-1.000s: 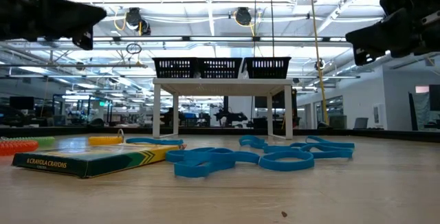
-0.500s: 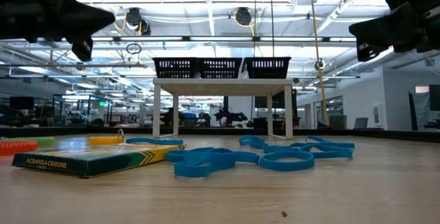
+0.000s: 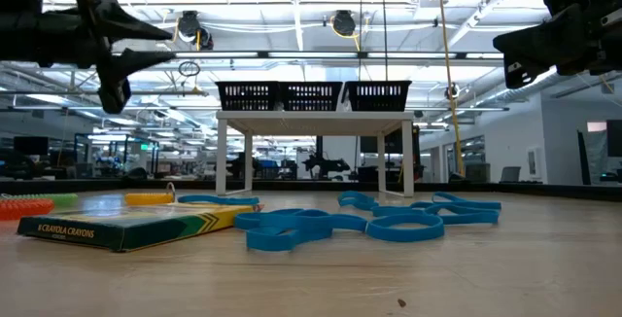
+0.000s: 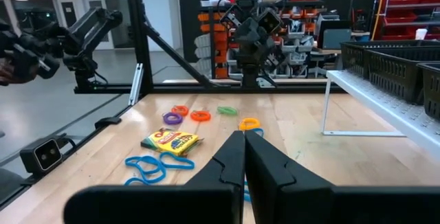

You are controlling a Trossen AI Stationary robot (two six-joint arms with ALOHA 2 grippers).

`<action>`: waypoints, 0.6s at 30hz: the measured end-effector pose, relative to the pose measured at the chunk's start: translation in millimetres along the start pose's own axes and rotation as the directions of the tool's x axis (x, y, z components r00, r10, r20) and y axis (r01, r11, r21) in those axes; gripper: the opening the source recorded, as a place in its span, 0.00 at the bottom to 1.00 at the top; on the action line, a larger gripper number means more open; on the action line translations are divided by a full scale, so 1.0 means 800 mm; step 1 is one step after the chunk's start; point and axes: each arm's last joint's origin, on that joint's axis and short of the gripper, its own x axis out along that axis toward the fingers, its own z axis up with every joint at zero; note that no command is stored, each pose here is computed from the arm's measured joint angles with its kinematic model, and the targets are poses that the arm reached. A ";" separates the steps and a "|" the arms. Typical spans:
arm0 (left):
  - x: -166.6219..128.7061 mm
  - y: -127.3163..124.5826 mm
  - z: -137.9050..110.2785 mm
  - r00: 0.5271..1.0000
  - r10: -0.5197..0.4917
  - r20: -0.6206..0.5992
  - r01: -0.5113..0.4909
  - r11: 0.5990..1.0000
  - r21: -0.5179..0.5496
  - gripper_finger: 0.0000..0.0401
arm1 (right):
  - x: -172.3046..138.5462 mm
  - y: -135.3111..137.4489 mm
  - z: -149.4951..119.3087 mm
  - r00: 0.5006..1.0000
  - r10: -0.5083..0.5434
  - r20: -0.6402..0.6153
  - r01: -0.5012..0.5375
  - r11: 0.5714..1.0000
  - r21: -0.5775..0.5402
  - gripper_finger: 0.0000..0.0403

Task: Pick & Place Office Desk Supplies
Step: Put the crayon box into the right black bin

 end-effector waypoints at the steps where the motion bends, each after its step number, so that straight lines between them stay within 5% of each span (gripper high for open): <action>1: 0.001 0.001 -0.002 1.000 0.011 -0.013 -0.012 1.000 -0.007 0.38 | 0.000 0.000 0.000 1.000 -0.001 0.000 0.001 1.000 0.000 0.00; 8: 0.015 0.001 -0.014 0.993 0.059 -0.104 -0.059 0.998 0.008 0.57 | 0.000 -0.002 0.000 0.999 -0.049 0.002 0.049 0.999 0.001 0.00; 18: 0.065 -0.046 -0.019 0.961 -0.010 -0.278 0.063 0.982 0.180 0.60 | 0.000 -0.002 0.000 0.999 -0.047 0.002 0.047 0.999 0.001 0.00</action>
